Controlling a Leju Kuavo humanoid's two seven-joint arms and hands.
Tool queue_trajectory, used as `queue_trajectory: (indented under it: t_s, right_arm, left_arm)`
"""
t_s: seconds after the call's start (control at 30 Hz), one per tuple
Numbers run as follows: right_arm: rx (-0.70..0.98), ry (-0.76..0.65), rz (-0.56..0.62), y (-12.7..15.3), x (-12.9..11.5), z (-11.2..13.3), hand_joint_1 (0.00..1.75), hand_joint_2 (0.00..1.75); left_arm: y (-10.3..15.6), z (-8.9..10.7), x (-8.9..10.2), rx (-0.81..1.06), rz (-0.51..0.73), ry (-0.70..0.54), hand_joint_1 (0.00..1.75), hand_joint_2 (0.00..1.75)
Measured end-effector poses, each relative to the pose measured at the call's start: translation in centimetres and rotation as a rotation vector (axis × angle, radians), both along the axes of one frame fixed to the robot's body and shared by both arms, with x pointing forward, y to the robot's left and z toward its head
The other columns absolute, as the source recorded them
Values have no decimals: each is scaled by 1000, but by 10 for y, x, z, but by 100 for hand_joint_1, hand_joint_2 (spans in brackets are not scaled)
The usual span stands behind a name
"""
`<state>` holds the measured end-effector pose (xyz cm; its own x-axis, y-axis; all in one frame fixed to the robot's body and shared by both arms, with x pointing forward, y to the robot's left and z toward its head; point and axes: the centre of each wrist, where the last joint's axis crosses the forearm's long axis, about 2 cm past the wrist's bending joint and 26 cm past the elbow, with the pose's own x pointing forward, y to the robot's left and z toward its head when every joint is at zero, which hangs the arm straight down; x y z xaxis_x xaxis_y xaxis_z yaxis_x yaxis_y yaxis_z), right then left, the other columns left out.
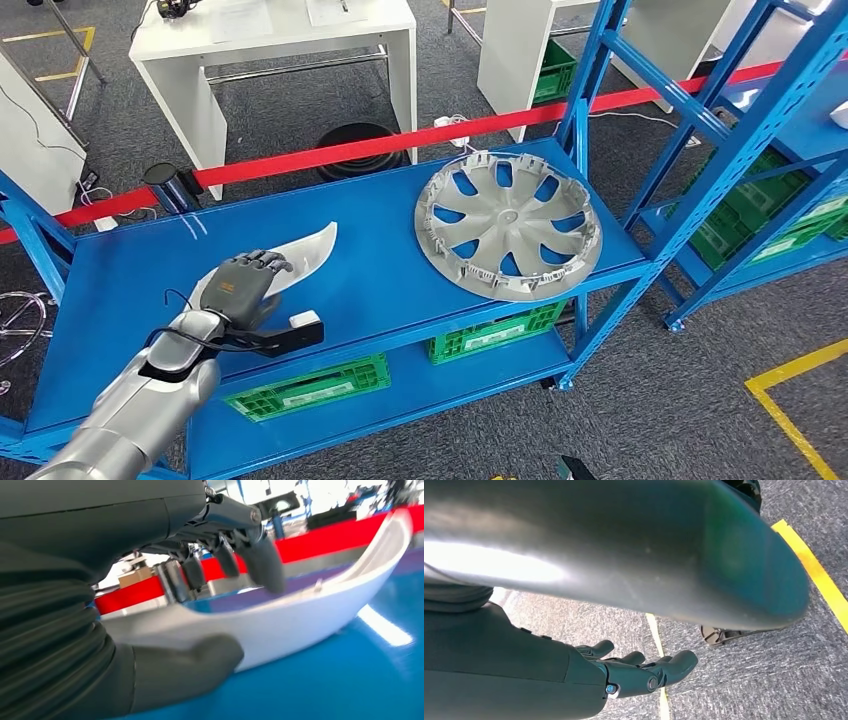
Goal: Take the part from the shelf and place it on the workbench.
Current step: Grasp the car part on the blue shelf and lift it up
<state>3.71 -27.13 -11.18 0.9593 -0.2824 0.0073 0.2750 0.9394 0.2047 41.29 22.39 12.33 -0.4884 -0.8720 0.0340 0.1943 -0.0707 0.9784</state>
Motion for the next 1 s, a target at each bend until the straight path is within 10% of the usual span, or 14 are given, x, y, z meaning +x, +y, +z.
queue_trajectory:
  t_s: [1.0]
  right_arm:
    - [-2,-5,14,0,0,0,0,0]
  left_arm:
    - [25,4,11,57,41,47,175,175]
